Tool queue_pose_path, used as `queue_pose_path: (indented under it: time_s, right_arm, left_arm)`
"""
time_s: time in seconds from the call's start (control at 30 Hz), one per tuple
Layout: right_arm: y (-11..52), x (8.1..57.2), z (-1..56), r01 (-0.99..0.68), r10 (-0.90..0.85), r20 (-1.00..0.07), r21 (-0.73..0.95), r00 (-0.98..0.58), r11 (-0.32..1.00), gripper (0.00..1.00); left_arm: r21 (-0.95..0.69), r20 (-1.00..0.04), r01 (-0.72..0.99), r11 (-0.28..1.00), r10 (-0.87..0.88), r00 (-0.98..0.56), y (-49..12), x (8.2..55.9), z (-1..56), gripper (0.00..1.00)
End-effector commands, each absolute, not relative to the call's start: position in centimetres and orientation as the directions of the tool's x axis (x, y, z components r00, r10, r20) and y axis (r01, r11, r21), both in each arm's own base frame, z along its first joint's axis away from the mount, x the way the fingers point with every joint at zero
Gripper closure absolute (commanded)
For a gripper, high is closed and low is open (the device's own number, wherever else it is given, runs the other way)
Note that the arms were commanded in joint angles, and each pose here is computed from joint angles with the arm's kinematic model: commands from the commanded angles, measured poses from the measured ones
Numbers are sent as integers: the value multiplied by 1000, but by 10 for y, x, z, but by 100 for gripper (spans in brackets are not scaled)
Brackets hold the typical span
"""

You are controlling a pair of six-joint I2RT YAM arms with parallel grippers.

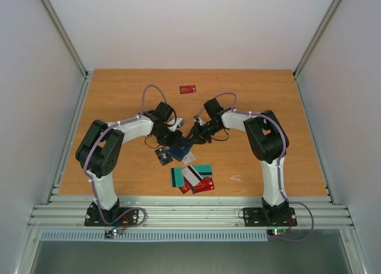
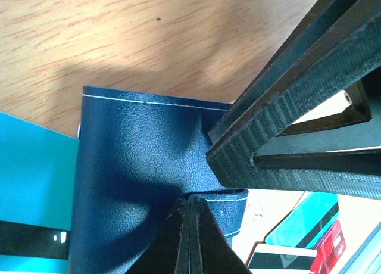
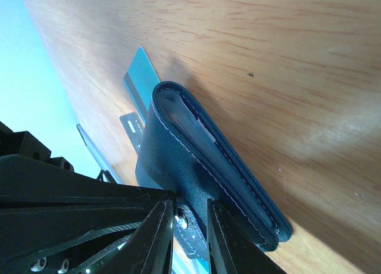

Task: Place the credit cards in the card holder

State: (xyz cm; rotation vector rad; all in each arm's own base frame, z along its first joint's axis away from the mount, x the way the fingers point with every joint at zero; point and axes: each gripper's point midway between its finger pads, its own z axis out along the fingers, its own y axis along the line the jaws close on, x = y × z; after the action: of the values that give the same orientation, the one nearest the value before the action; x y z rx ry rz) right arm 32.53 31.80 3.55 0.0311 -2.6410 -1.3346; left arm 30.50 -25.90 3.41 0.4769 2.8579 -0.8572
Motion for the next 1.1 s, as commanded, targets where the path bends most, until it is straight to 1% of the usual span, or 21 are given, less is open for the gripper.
queue_pose_path:
  time_s: [0.0,0.2,0.4,0.57,0.77,0.87,1.07]
  right_arm:
    - [312,322,16,83,-69,166,759,-984,645,82]
    - [314,326,25,65,-74,145,768,-987,637,81]
    - [318,334,59,-20,-110,61,788,-992,616,80]
    - [321,332,90,-72,-128,1,824,-992,562,80]
    - [321,315,107,-84,-123,-25,863,-992,499,80]
    - [324,303,99,-74,-138,-6,866,-990,494,81]
    - [330,291,70,-20,-115,45,861,-992,509,88]
  left_arm:
    - [-465,-175,317,827,265,-948,-247,302,11,100]
    - [-480,-176,317,818,264,-948,-248,298,9,100]
    - [-485,-173,308,818,256,-951,-249,297,6,100]
    - [-483,-176,304,821,249,-952,-248,296,6,100]
    - [-479,-176,305,823,250,-952,-247,295,4,100]
    - [-474,-175,306,826,253,-952,-246,295,3,100]
    - [-469,-172,310,827,259,-951,-245,295,3,100]
